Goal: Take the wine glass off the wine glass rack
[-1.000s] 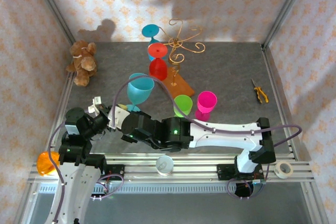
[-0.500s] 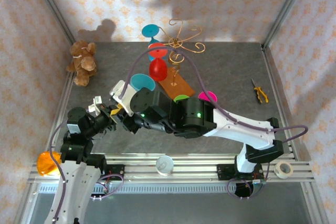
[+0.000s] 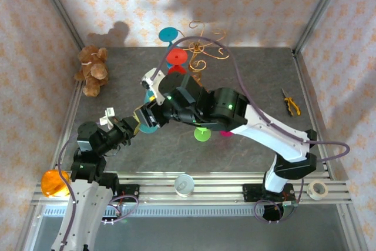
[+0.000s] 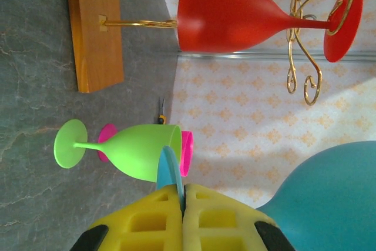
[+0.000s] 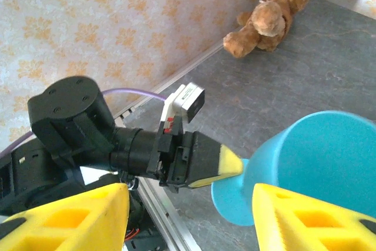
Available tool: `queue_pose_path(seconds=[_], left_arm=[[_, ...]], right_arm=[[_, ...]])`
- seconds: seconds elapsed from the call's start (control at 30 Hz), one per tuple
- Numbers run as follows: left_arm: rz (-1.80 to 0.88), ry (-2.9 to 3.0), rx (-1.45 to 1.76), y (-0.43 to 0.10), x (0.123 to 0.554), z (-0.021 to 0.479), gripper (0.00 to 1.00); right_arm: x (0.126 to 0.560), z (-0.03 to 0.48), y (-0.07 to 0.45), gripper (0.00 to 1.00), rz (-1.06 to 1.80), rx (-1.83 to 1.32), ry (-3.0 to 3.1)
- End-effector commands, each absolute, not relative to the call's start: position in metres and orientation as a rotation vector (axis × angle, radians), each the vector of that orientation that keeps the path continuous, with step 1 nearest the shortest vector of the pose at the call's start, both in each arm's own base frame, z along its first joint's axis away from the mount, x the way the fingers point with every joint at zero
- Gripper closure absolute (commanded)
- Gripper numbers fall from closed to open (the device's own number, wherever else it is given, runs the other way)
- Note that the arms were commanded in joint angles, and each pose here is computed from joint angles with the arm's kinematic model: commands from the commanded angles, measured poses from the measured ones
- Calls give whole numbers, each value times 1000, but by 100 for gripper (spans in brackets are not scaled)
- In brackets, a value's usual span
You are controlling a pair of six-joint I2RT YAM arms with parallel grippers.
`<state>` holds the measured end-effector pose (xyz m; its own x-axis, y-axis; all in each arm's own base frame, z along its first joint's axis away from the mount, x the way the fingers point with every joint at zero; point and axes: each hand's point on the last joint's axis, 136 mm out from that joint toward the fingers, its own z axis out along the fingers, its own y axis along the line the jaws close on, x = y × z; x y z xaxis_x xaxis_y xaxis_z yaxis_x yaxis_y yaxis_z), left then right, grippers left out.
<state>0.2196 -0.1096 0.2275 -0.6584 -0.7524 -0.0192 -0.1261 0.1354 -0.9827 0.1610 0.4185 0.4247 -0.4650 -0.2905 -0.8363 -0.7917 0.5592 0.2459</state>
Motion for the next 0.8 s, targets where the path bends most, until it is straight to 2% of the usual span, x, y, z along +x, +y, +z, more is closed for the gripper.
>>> queue_pose_path(seconds=[0.0,0.27,0.77], left_arm=[[-1572,1828,-765,-109,221,243,100],[-1570,1828,-762,-109,220,243,100],[-1557,1822,-770,-107,220,241,100]], right_arm=[[168,442,398,42,864,-819,2027],[187,424,399,40,827,-835,2098],[193,381,429,44,791,-993,2183]])
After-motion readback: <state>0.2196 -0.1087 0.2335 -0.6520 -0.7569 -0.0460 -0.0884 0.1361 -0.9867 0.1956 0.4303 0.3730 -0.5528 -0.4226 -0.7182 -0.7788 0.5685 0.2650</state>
